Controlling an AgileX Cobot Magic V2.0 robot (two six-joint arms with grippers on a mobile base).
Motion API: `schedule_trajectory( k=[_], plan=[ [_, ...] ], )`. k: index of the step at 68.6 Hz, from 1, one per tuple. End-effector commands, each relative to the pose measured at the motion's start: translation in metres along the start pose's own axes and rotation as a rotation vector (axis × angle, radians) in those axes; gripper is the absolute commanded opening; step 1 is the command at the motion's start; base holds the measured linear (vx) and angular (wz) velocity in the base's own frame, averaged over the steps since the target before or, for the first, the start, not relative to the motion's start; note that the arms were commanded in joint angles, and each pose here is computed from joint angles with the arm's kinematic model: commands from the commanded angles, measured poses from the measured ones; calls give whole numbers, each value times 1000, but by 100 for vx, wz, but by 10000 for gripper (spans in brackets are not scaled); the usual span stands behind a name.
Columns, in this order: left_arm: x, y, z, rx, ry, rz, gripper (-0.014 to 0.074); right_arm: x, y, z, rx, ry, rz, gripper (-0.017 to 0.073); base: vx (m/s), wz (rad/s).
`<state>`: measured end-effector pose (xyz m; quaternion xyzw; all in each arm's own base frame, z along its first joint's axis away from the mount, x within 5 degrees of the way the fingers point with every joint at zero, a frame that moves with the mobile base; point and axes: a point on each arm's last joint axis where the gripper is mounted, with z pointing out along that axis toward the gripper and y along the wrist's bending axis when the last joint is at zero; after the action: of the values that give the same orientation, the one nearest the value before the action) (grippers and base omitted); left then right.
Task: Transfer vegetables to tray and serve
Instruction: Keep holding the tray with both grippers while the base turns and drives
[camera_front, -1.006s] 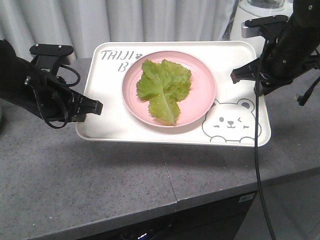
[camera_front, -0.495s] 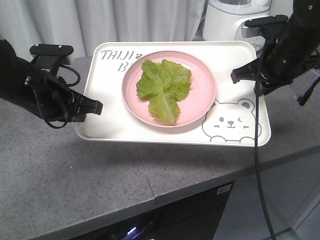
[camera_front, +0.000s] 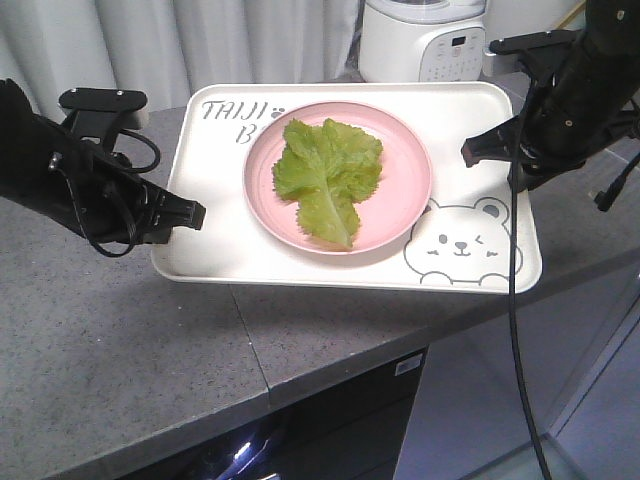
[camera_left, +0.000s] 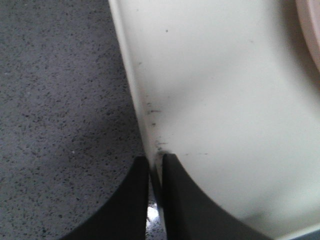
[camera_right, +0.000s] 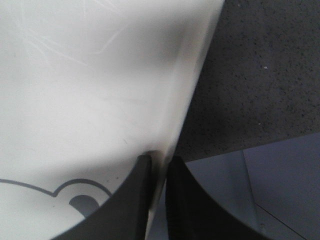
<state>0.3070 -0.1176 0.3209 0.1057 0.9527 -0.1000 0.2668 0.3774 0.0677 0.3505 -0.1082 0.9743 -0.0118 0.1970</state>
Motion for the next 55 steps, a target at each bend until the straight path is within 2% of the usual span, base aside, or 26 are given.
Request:
schedule_trajectory(
  k=[1,55],
  plan=[
    [-16,-16,-26,101,-189,-16,-6,2,13,-31,-94,-72,-22,25,-2,-18],
    [-16,-16,-26,101,-189,-16,-6,2,13,-31,-94,-72,-22,25,-3,-20]
  ],
)
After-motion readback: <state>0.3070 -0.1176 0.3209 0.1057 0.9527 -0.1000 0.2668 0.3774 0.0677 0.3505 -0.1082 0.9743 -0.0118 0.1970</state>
